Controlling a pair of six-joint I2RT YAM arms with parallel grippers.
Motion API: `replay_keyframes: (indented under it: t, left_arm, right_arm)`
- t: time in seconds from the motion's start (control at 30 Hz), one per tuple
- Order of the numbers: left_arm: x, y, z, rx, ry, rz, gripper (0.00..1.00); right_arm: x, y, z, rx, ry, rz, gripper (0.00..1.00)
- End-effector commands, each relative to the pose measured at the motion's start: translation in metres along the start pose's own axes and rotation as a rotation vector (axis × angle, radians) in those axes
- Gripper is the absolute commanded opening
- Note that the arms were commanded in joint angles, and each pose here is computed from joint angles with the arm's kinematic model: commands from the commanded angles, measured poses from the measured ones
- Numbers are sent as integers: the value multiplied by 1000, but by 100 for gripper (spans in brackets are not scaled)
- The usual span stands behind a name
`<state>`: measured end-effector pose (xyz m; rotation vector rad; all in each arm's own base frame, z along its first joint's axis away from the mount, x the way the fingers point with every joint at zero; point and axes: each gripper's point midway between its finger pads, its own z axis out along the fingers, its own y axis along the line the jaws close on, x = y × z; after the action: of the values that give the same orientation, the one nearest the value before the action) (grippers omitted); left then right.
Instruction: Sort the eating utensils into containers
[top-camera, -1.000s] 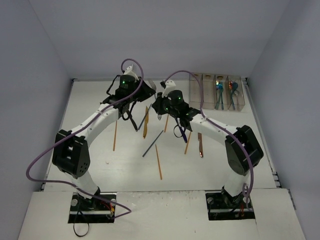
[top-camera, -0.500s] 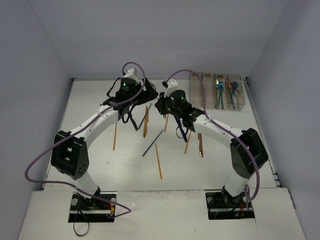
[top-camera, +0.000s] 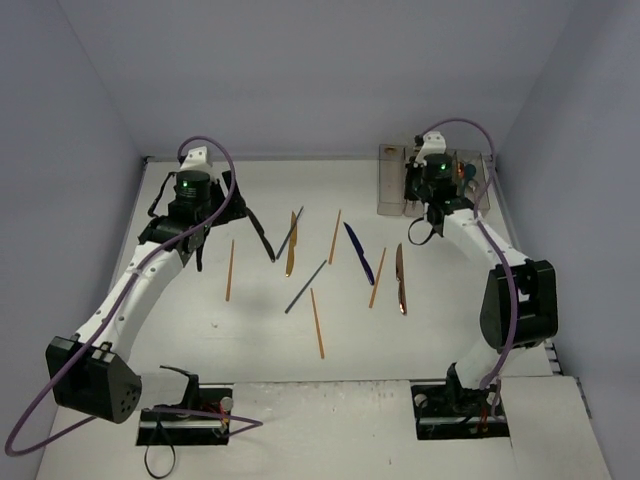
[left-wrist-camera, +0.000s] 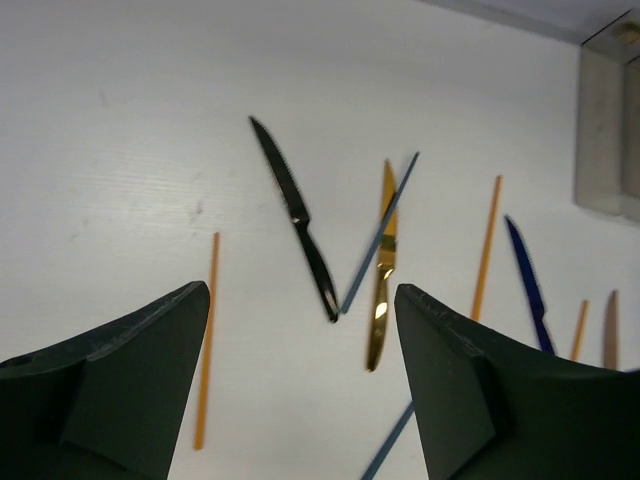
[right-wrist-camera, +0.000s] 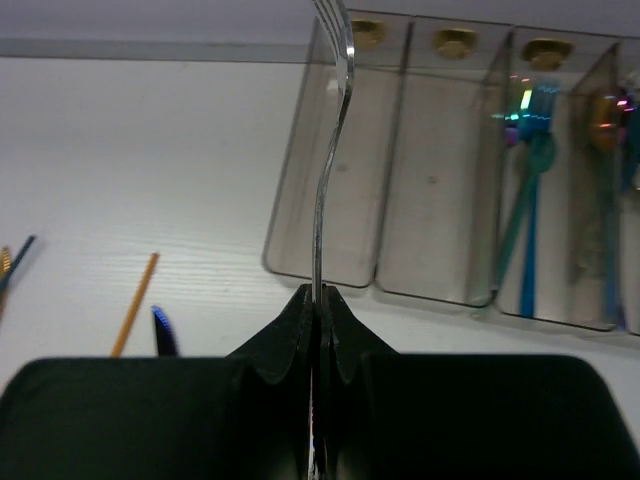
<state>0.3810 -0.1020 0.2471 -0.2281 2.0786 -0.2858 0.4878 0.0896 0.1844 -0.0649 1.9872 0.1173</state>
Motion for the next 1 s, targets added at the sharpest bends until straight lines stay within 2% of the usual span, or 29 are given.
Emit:
replay_keyframes:
  t: [0.0, 0.17, 0.47, 0.63, 0.97]
  left_arm:
    - [-4, 19, -24, -60, -28, 138, 72]
    - [4, 32, -27, -93, -24, 211, 73]
    - [13, 39, -19, -111, -11, 257, 73]
    - [15, 40, -16, -119, -1, 260, 73]
    - [24, 37, -6, -103, 40, 253, 73]
  right_arm:
    - [-67, -24, -5, 43, -152, -103, 0]
    - [-67, -73, 26, 105, -126, -116, 0]
    - [-33, -132, 81, 166, -34, -106, 0]
    - [-18, -148, 105, 163, -5, -93, 1]
    - [17, -161, 133, 170, 55, -65, 11]
